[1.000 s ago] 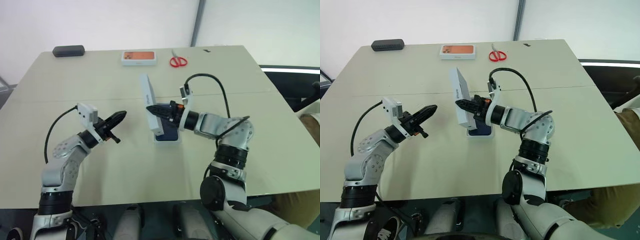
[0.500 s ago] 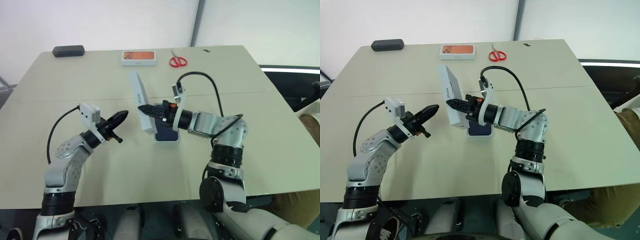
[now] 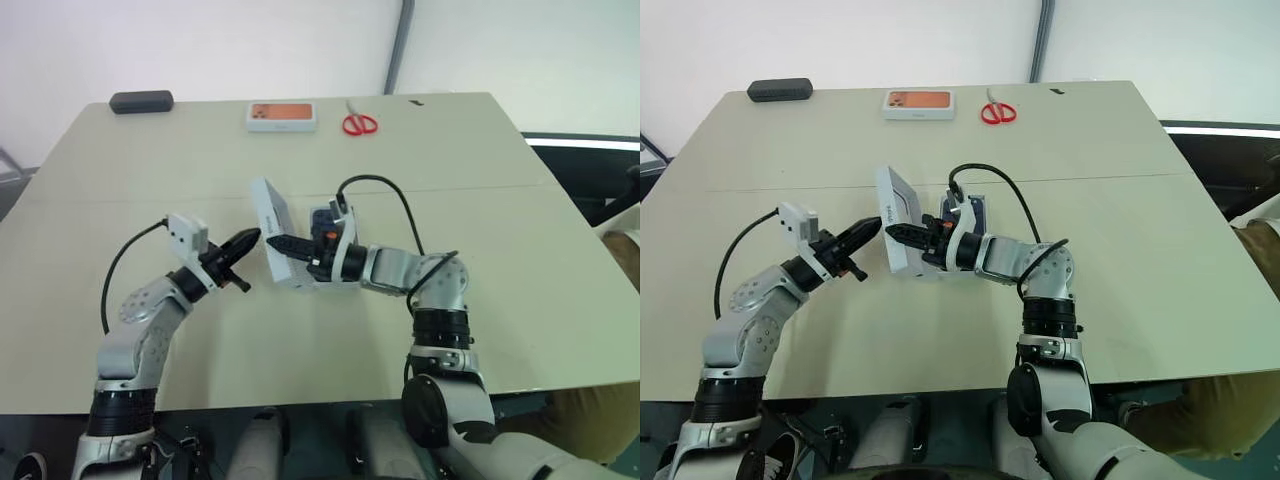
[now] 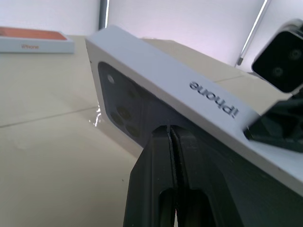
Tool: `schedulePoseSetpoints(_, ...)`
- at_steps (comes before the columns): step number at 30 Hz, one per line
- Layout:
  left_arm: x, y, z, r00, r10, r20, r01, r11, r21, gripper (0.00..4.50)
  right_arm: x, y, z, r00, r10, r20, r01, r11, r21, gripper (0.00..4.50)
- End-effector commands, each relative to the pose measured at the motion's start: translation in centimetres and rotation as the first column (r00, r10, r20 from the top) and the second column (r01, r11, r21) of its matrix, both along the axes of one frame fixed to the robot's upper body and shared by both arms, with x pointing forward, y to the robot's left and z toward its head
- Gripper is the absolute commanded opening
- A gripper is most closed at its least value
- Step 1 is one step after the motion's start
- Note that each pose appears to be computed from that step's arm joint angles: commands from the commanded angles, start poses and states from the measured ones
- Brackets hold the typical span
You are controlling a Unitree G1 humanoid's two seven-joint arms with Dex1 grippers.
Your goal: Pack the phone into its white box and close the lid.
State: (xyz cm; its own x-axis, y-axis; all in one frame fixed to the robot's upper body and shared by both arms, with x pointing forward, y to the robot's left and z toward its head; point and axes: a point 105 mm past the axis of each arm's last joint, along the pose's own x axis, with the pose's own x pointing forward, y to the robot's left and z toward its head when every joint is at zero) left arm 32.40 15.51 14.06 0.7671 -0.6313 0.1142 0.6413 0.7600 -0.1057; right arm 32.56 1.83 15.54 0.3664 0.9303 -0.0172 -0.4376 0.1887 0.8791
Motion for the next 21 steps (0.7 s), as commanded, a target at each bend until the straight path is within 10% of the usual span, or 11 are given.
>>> schedulePoseSetpoints(1, 0.0, -1.3, 0.0, 1.0, -0.017, 0.016, 0.017, 1.0, 0.005, 0.11, 0.0, 0.7, -1.5, 0.995, -0.03, -0.09, 0.033, 0.999, 0.035, 0.0)
schedulePoseSetpoints(14, 1.3, -3.8, -0.4, 1.0, -0.026, 0.017, 0.027, 0.999, -0.02, 0.11, 2.7, -2.3, -2.9, 0.965, -0.205, -0.161, 0.211, 0.977, 0.015, 0.0)
schedulePoseSetpoints(21, 1.8, -5.1, -0.5, 0.999, -0.043, 0.015, 0.043, 0.999, -0.031, 0.0, 2.4, -4.2, -1.0, 0.977, -0.211, -0.035, 0.212, 0.977, 0.016, 2.9)
